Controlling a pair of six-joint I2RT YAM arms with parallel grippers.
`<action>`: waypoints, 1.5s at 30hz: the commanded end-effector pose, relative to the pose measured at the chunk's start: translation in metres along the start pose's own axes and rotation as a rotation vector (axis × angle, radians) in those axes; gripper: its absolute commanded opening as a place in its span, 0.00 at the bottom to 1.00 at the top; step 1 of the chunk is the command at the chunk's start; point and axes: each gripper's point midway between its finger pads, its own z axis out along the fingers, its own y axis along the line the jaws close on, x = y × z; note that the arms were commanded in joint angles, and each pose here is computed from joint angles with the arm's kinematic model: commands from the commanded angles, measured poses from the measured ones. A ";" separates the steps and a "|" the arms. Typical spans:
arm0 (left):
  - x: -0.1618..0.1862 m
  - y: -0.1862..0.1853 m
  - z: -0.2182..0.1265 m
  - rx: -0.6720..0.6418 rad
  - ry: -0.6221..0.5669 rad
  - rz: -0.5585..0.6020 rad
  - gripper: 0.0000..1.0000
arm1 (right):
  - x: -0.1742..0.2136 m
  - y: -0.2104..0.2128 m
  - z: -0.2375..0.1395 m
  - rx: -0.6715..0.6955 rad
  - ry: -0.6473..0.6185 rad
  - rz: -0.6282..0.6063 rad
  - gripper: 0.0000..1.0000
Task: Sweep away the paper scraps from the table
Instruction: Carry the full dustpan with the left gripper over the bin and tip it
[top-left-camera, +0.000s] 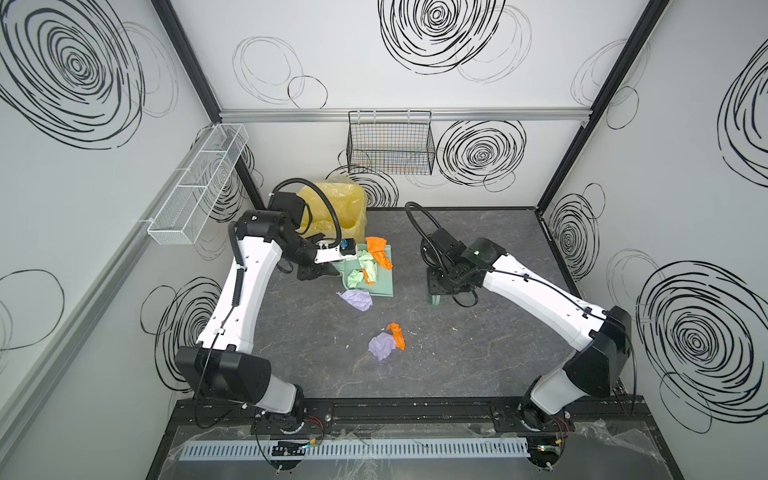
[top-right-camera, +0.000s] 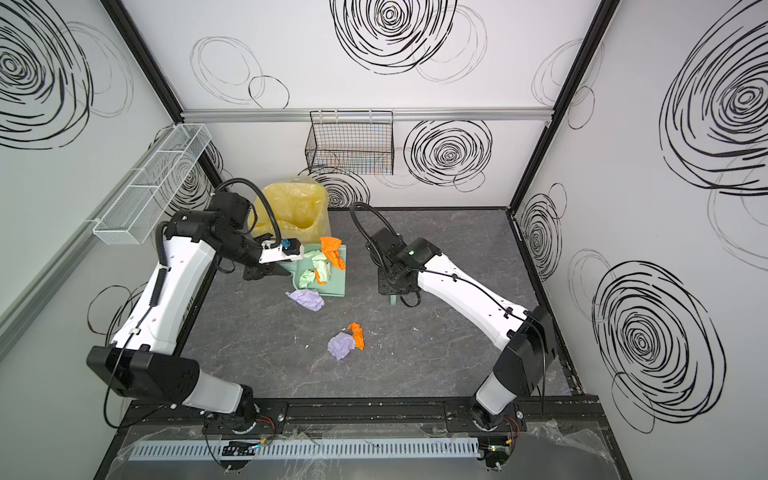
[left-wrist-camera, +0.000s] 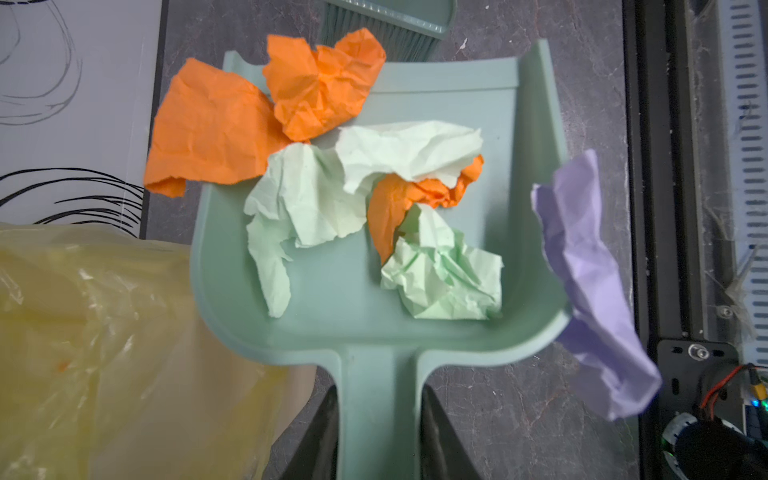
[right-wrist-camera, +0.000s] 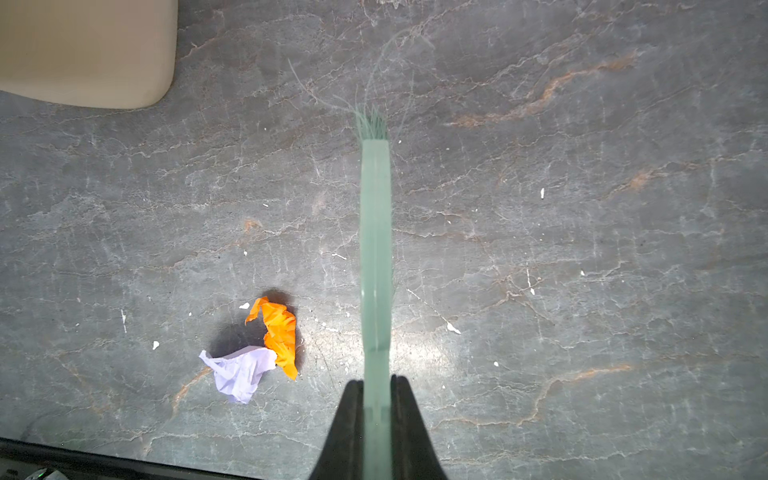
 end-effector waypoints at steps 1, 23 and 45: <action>-0.008 0.008 -0.006 -0.003 -0.030 -0.022 0.00 | 0.000 -0.007 -0.006 -0.007 -0.023 -0.002 0.00; 0.004 0.097 -0.039 -0.170 -0.103 -0.200 0.00 | 0.010 -0.021 0.013 -0.022 0.005 0.002 0.00; 0.048 0.157 -0.071 -0.308 -0.154 -0.354 0.00 | 0.024 -0.022 0.028 -0.049 0.028 0.001 0.00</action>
